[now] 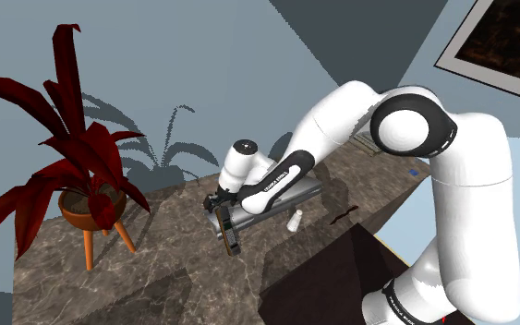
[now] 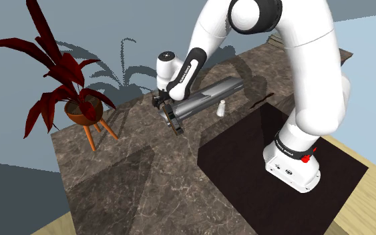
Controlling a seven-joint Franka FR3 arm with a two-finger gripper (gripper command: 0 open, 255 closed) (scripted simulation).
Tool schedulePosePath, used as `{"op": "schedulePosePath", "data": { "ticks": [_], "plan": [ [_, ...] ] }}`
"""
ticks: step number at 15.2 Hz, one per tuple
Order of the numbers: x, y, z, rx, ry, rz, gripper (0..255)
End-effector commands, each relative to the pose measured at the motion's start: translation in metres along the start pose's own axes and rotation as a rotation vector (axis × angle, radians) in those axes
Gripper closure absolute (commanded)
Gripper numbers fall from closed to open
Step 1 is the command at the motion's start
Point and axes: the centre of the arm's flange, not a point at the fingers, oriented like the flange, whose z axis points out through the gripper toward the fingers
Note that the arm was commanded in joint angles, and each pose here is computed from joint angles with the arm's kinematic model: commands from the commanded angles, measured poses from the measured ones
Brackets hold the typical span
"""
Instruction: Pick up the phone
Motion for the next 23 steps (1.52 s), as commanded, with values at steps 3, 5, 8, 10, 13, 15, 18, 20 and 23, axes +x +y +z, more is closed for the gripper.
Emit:
{"op": "schedulePosePath", "data": {
  "ticks": [3, 5, 8, 10, 13, 15, 18, 20, 23],
  "plan": [
    [-0.001, -0.001, 0.009, 0.0, 0.0, 0.0, 255],
    [-0.001, 0.0, 0.008, 0.0, 0.0, 0.0, 255],
    [-0.001, 0.0, 0.009, 0.0, 0.0, 0.0, 255],
    [-0.001, 0.0, 0.009, 0.0, 0.0, 0.0, 255],
    [0.0, -0.001, 0.003, 0.0, 0.0, 0.0, 255],
    [0.002, -0.001, -0.007, 0.0, 0.0, 0.0, 255],
    [0.006, -0.001, -0.023, 0.0, 0.0, 0.0, 255],
    [0.008, -0.001, -0.033, 0.0, 0.0, 0.0, 255],
    [0.011, -0.001, -0.049, 0.0, 0.0, 0.0, 255]
  ]
}}
